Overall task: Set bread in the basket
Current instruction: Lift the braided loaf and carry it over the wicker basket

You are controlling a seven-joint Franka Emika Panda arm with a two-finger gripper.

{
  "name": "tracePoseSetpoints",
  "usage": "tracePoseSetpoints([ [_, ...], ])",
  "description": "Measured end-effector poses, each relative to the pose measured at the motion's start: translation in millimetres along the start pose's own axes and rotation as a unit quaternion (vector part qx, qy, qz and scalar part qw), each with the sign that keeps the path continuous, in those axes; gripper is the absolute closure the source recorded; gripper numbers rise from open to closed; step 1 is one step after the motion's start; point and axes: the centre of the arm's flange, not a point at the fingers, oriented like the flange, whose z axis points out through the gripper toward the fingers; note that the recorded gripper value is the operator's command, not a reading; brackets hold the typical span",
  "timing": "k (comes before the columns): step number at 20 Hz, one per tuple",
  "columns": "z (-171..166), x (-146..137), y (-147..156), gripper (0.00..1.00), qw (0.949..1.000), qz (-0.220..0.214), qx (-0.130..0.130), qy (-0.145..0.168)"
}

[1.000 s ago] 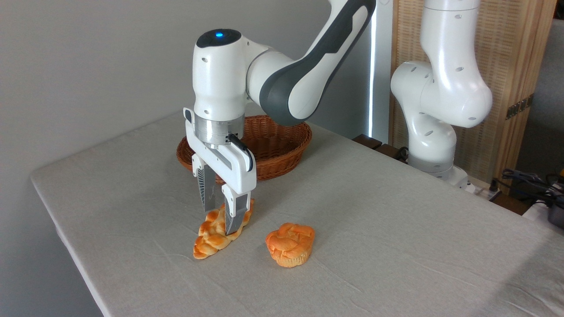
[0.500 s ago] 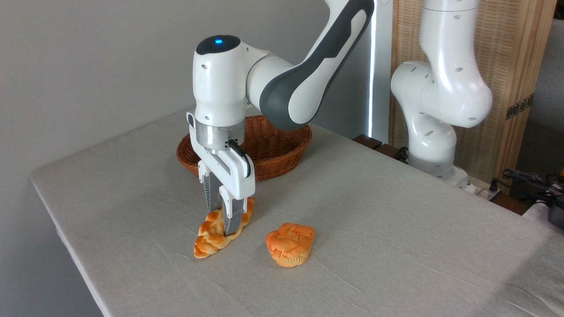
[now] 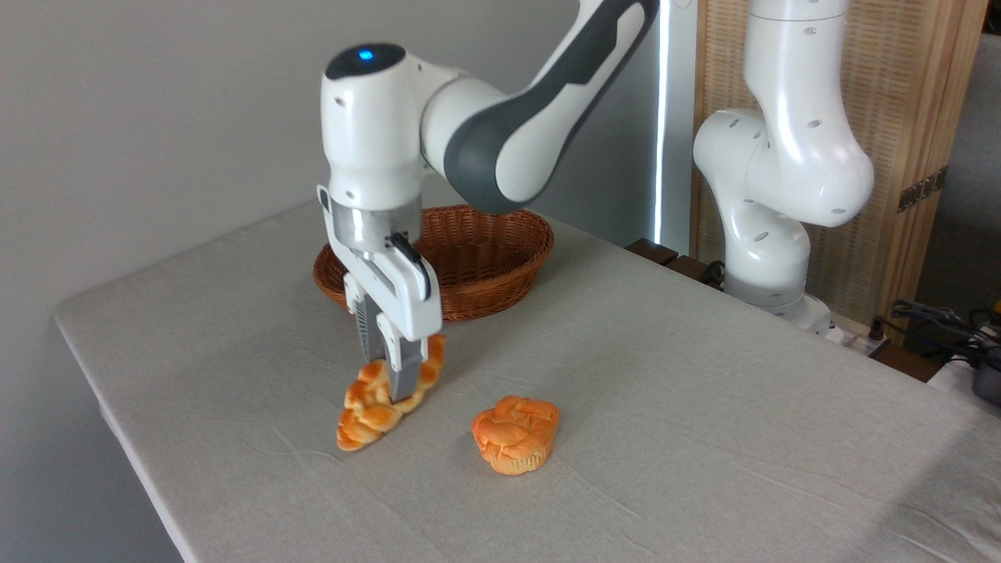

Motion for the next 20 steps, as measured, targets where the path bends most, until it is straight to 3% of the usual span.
tracePoseSetpoints([
  [4, -26.8, 10.0, -2.8, 0.91, 1.0, 0.002, 0.0, 0.007],
  [7, -66.4, 20.2, 1.8, 0.85, 0.9996, -0.002, -0.022, 0.019],
  [9, -92.7, 27.5, 17.4, 0.82, 0.9988, 0.006, -0.045, 0.02],
  [11, -114.8, 45.5, 59.1, 0.84, 0.996, 0.031, -0.077, 0.033],
  [13, -120.1, 71.2, 115.0, 0.75, 0.9926, 0.074, -0.09, 0.034],
  [14, -118.1, 82.0, 139.1, 0.65, 0.991, 0.089, -0.094, 0.031],
  [15, -113.3, 90.6, 161.1, 0.47, 0.9892, 0.105, -0.099, 0.026],
  [17, -99.3, 97.3, 182.3, 0.27, 0.9865, 0.122, -0.108, 0.014],
  [19, -79.7, 99.3, 185.0, 0.24, 0.9852, 0.124, -0.119, -0.001],
  [20, -68.6, 99.8, 184.5, 0.17, 0.9844, 0.123, -0.125, -0.009],
])
